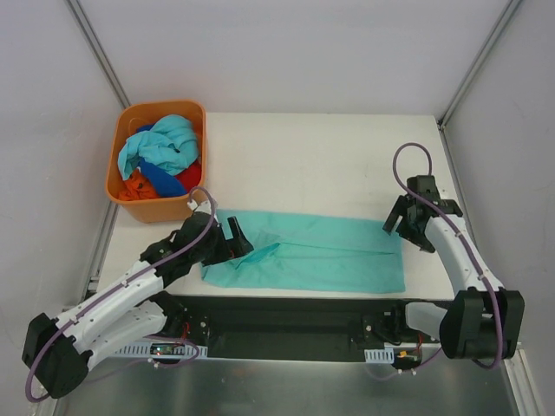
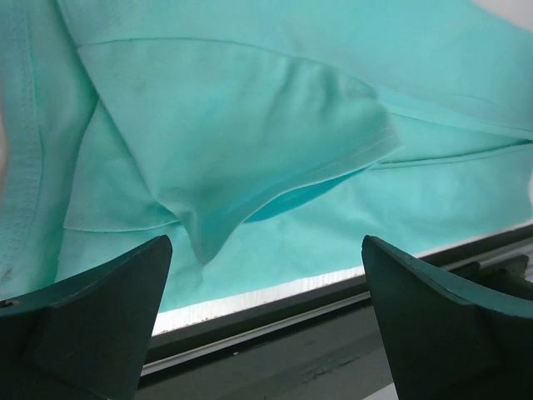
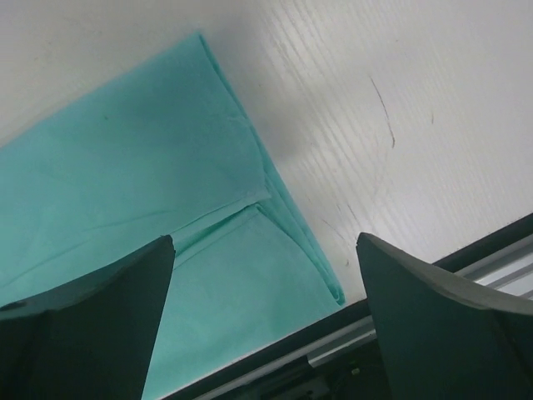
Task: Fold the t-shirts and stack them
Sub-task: Fold the other side of the tshirt into a rectangle, then rotate the tshirt 90 degrees
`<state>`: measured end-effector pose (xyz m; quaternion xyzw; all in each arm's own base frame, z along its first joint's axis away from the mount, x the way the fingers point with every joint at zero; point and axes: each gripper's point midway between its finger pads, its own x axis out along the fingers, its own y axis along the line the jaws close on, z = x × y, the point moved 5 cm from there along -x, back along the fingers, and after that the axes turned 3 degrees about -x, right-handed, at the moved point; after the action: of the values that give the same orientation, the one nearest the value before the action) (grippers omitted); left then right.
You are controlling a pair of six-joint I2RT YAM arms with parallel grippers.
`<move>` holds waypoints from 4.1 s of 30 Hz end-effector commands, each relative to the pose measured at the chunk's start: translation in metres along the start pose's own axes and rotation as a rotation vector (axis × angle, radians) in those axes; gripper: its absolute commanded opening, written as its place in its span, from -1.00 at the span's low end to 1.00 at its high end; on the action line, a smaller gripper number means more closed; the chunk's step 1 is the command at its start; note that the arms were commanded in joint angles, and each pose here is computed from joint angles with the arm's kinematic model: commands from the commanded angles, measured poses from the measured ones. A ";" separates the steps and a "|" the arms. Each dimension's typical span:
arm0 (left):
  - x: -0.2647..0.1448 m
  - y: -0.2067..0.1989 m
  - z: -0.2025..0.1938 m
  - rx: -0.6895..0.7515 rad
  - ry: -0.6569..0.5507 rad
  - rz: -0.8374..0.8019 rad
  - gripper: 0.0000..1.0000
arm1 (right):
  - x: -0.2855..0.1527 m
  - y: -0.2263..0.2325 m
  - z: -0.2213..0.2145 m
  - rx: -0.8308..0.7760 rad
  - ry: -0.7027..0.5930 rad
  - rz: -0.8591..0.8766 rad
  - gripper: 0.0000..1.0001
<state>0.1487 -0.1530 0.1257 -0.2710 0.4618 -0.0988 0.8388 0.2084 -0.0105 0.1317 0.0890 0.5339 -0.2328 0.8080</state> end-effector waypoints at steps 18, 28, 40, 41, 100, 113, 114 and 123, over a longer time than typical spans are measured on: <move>0.092 -0.114 -0.012 0.177 0.336 -0.176 0.99 | -0.005 0.034 -0.008 -0.032 0.090 0.262 0.93; 0.096 -0.096 -0.038 0.149 0.370 -0.163 0.99 | -0.010 0.035 -0.003 -0.059 0.045 0.295 0.93; 0.044 -0.094 -0.022 0.137 0.220 -0.241 0.99 | -0.014 0.082 0.001 -0.200 0.083 0.460 0.93; 0.046 -0.083 -0.021 0.119 0.200 -0.194 0.99 | -0.012 0.087 -0.001 -0.200 0.096 0.475 0.93; 0.330 -0.170 0.252 -0.147 -0.002 -0.253 0.99 | -0.063 0.178 -0.150 -0.448 0.189 0.616 0.93; 0.146 -0.294 0.280 0.111 -0.136 -0.560 0.99 | -0.097 0.121 -0.109 -0.336 -0.094 0.579 0.93; 0.116 -0.295 0.273 0.119 -0.135 -0.559 0.99 | -0.093 0.117 -0.112 -0.336 -0.093 0.570 0.93; 0.022 -0.177 0.115 0.222 -0.130 -0.251 0.99 | -0.062 0.081 -0.116 -0.290 -0.080 0.539 0.93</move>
<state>0.3295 -0.3027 0.3178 -0.3048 0.3286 -0.3111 0.8381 0.1363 0.1399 0.1449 0.1176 0.4771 0.0831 0.8670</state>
